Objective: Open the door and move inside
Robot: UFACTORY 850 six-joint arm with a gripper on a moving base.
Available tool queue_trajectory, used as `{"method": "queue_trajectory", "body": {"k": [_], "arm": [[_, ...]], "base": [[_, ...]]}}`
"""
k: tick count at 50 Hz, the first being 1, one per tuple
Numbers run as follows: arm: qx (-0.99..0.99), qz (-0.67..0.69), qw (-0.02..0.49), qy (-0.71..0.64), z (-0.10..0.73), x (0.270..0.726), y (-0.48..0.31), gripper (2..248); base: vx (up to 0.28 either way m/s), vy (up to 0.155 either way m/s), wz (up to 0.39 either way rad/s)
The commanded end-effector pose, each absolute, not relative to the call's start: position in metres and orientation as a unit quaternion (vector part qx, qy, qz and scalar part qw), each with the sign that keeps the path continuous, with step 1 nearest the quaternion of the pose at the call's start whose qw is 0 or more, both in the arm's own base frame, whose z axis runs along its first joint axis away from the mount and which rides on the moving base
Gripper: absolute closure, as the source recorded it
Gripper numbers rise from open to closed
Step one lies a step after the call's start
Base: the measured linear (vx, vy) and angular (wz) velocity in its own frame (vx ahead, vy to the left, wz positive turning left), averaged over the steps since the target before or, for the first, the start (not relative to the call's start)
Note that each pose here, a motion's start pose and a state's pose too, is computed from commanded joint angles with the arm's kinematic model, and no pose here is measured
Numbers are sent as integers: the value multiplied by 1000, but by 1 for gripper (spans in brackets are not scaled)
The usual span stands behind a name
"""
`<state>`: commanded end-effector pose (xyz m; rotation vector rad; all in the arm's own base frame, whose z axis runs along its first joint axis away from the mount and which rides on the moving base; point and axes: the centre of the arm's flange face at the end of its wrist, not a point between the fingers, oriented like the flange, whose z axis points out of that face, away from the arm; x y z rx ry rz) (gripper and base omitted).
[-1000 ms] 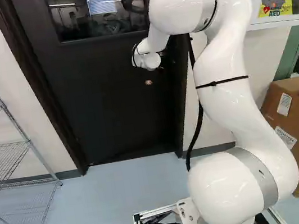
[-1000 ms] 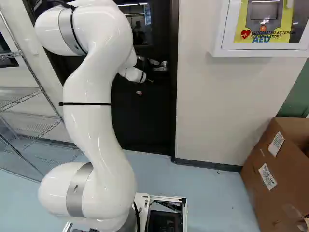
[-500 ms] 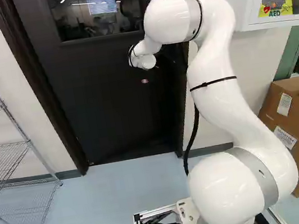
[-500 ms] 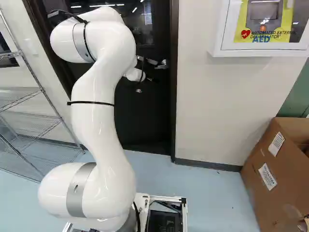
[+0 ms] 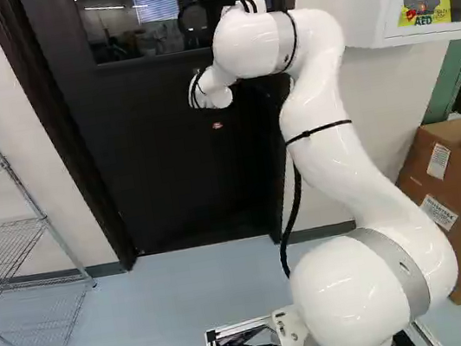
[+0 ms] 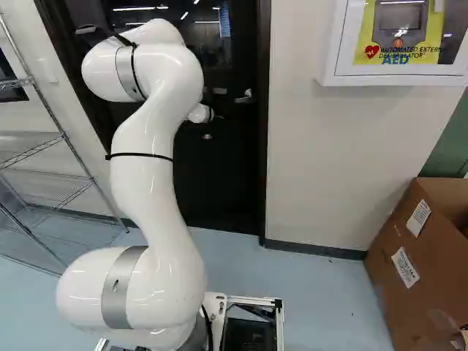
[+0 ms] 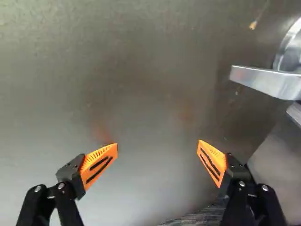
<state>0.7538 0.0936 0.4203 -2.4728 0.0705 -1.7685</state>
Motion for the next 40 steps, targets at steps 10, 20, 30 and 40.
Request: {"method": "queue_trajectory", "body": {"k": [10, 20, 30, 40], "arm": [[-806, -590, 51, 3, 416, 772, 102, 3], [-807, -588, 53, -3, 417, 766, 109, 3], [-813, -580, 53, -5, 421, 749, 110, 3], [-818, -573, 53, -7, 425, 730, 110, 3]], "base": [[0, 0, 0], [0, 0, 0], [0, 0, 0], [0, 0, 0]]}}
